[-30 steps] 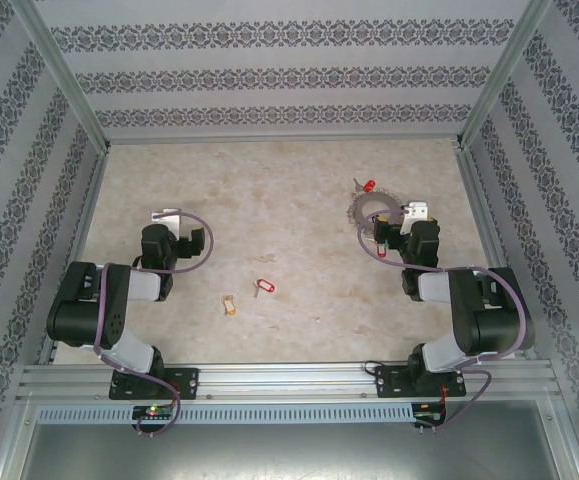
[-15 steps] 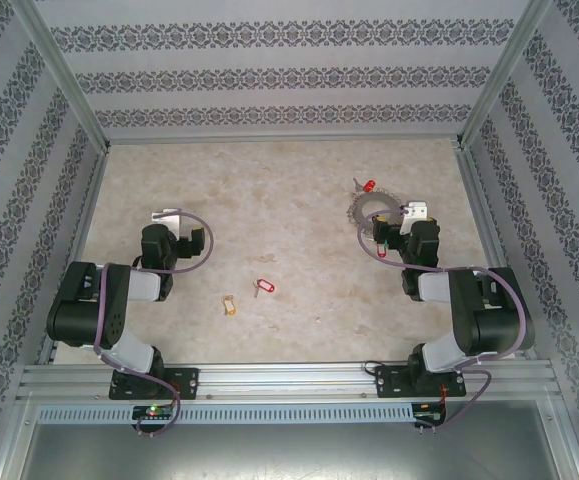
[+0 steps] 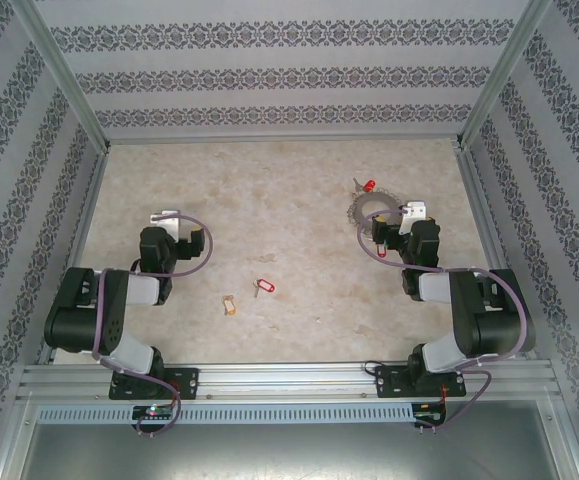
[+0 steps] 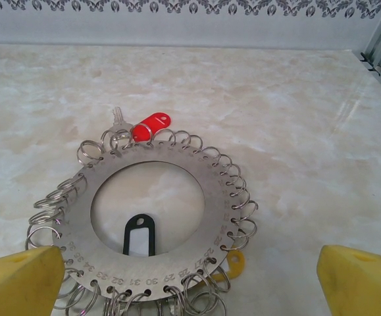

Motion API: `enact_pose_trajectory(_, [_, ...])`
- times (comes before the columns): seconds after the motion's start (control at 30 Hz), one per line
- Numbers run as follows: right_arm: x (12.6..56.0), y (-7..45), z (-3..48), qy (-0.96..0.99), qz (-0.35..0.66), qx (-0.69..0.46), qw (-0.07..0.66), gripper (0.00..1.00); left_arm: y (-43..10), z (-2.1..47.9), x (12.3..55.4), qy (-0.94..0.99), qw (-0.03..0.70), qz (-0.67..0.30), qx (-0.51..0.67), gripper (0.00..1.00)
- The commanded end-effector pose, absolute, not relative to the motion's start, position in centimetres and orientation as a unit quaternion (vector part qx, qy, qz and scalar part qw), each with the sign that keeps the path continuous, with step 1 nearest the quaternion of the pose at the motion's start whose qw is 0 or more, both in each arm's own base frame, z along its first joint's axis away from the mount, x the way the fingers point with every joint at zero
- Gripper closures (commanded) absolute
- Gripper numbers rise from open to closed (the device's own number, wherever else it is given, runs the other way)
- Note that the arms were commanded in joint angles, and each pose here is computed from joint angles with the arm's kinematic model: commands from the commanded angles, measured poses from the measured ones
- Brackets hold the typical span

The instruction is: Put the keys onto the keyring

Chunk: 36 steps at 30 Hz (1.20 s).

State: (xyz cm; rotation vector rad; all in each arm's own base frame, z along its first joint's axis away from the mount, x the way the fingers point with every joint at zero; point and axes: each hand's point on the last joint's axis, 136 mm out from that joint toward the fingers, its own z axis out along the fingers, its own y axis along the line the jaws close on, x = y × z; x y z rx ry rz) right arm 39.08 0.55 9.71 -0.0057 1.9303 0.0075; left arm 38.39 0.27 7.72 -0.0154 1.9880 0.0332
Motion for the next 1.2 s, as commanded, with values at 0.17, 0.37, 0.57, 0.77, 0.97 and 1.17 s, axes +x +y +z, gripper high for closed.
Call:
enact_pose_trajectory(0.17, [39.6, 1.4, 12.4, 0.838, 0.02, -0.005, 0.545, 0.02, 1.2, 11.5, 37.9, 0.815, 0.578, 0.025, -0.031, 0.01])
enact_pose_trajectory(0.37, [39.1, 1.9, 12.5, 0.874, 0.033, 0.027, 0.484, 0.02, 1.9, 14.8, 38.3, 0.818, 0.571, 0.02, -0.07, 0.01])
enact_pose_trajectory(0.57, [38.8, 1.1, 14.6, 0.876, 0.108, 0.132, 0.451, 0.02, 3.6, 17.4, 38.4, 0.829, 0.522, -0.008, -0.203, 0.01])
enact_pose_trajectory(0.77, [39.9, 3.8, 13.8, 0.888, 0.196, 0.141, 0.392, 0.03, -0.8, 19.1, 40.0, 0.837, 0.496, -0.143, -0.184, 0.0])
enact_pose_trajectory(0.97, [41.3, 4.6, 11.7, 0.915, 0.208, 0.157, 0.309, 0.12, -3.8, 19.1, 39.9, 0.834, 0.466, -0.235, -0.176, 0.0])
enact_pose_trajectory(1.17, [42.9, 5.4, 10.4, 0.929, 0.199, 0.169, 0.263, 0.15, -6.2, 17.9, 39.6, 0.846, 0.438, -0.26, -0.157, 0.01])
